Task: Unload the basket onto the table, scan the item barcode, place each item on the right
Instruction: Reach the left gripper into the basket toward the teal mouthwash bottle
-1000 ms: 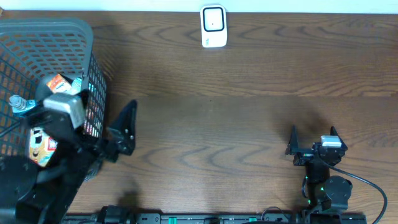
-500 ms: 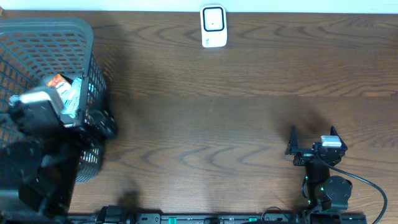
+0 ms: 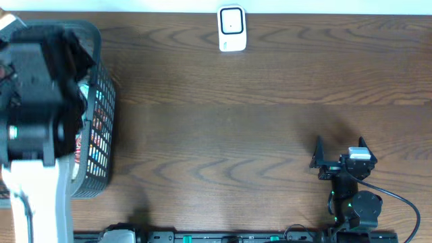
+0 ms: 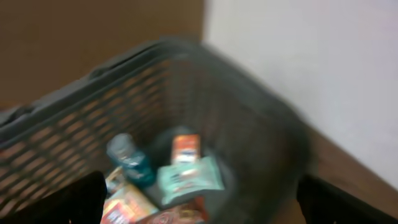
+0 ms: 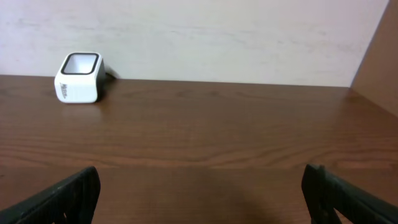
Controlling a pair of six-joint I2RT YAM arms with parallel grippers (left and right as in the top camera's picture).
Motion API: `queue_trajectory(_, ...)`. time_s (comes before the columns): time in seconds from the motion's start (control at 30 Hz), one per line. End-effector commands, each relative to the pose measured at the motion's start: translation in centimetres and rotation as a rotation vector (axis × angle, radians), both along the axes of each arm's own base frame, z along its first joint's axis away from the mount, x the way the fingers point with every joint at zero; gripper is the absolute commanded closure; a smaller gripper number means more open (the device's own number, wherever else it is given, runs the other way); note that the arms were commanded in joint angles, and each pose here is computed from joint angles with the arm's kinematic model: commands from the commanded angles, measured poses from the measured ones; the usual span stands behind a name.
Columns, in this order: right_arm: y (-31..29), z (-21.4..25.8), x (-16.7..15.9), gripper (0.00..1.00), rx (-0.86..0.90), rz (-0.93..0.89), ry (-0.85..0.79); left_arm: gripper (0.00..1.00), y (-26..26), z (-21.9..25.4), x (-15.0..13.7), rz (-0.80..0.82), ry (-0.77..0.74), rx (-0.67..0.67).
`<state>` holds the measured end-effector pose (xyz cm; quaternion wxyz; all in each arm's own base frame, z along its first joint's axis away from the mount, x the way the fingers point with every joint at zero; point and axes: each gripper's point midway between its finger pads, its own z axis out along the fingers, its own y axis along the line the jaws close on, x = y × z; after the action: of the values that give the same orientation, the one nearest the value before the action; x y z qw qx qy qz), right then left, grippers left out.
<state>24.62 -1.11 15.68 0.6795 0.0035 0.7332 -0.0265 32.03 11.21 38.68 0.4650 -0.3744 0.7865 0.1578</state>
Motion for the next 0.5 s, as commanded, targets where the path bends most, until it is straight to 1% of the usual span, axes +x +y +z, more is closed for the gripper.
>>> queue_trajectory(0.0,0.2,0.0,0.0,0.01,-0.008,0.009,0.001,0.02,4.1,-1.1,-1.1,0.243,-0.047,-0.081)
queue_trajectory(0.1,0.2,0.0,0.0,0.01,-0.008,0.009,0.001,0.02,6.8,-3.9,-1.1,0.333,-0.016,-0.187)
queue_trajectory(0.2,0.2,0.0,0.0,0.01,-0.008,0.009,0.001,0.02,8.8,-6.5,-0.6,0.374,0.000,-0.305)
queue_trajectory(0.37,0.2,0.0,0.0,0.00,-0.008,0.009,0.001,0.02,11.6,-10.6,-0.4,0.429,0.066,-0.430)
queue_trajectory(0.47,0.2,0.0,0.0,0.01,-0.008,0.009,0.001,0.02,12.6,-13.5,-1.1,0.543,0.094,-0.523)
